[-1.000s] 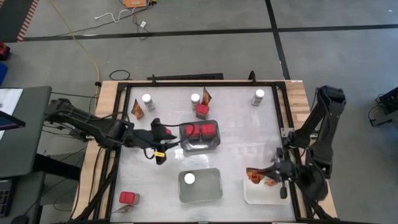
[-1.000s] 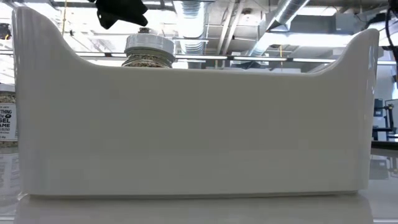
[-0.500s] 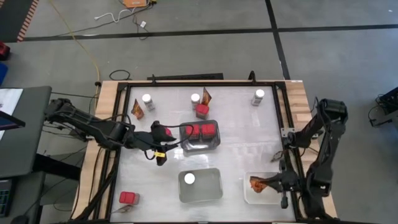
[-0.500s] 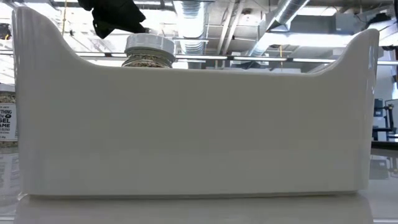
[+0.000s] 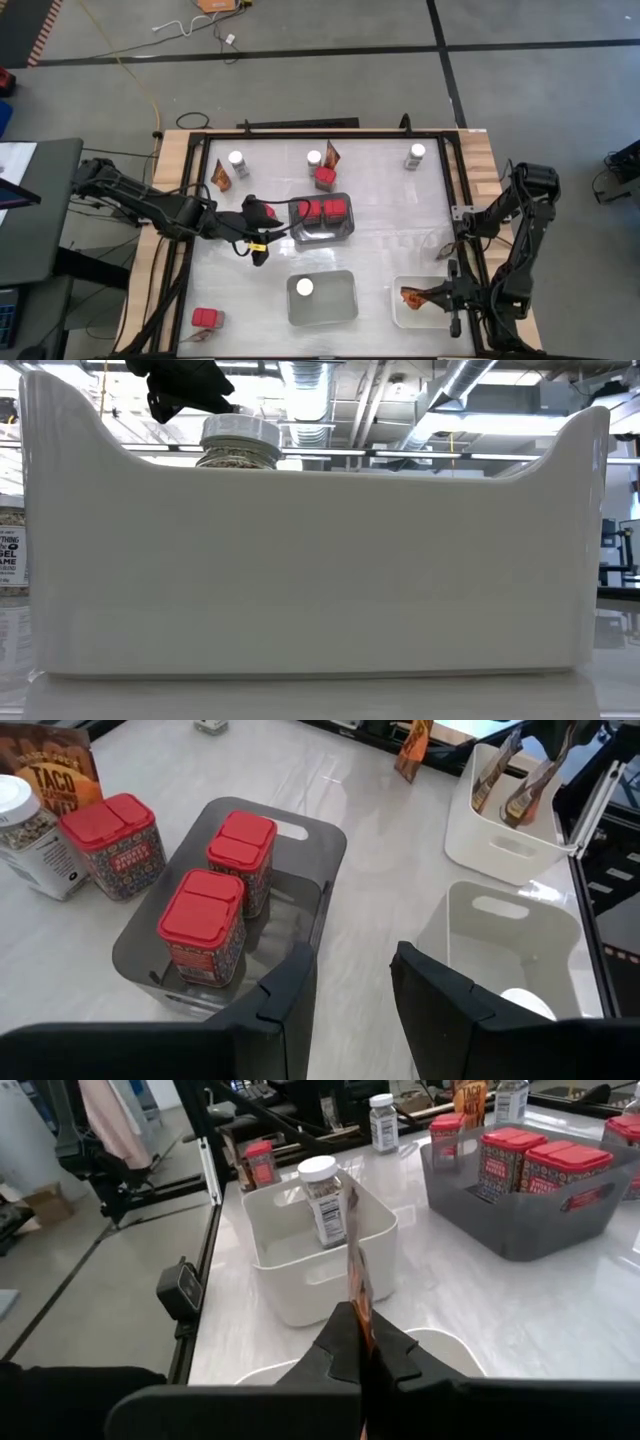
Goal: Sort spices by type
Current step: Put the orange seasoning pack into the white bin
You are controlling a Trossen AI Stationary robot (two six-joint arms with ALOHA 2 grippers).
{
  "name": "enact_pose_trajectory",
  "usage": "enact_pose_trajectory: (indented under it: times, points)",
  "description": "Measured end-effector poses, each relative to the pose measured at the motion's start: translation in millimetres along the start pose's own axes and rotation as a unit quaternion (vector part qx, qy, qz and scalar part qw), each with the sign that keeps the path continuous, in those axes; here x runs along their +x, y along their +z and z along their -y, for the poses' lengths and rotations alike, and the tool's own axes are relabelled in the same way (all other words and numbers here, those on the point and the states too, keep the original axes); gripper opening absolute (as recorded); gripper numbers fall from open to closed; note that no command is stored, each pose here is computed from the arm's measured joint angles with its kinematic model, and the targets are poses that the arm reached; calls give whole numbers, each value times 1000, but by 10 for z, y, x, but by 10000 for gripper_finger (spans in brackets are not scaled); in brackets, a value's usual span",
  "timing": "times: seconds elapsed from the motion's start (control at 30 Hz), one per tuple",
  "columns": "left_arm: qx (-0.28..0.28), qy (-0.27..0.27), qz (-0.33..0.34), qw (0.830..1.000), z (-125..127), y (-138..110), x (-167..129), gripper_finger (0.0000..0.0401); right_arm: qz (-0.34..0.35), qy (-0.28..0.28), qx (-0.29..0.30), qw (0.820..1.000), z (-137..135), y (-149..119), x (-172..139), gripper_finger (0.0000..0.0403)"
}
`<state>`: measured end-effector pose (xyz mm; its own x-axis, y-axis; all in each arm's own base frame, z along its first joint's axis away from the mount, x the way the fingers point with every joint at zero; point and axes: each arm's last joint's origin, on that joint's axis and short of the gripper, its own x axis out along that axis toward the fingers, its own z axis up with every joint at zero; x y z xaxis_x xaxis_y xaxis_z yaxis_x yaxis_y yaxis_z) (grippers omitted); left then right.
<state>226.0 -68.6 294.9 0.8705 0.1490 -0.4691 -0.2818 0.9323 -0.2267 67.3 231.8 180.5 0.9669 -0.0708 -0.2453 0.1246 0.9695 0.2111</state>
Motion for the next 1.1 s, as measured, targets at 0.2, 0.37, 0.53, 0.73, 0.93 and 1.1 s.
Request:
enact_pose_trajectory:
  times: [0.2, 0.37, 0.53, 0.73, 0.93, 1.1]
  points:
    - [0, 0, 0, 1000, 0, 0, 0, 126, -16, -13, -8, 1000, 30, -82, 89, 15]
    - [0, 0, 0, 1000, 0, 0, 0, 126, -54, -26, -28, 998, 116, -166, 163, 15]
    - [0, 0, 0, 1000, 0, -1, 0, 126, -49, -31, -30, 998, 144, -165, 180, 15]
    - [2, 0, 0, 1000, -1, -1, 0, 126, -49, -28, -20, 998, 127, -163, 182, 38]
    - [2, 0, 0, 1000, 0, 0, 0, 126, -49, -28, -18, 998, 125, -160, 183, 59]
    - [1, 0, 0, 1000, 0, 0, 0, 126, -48, -27, -17, 998, 123, -157, 183, 60]
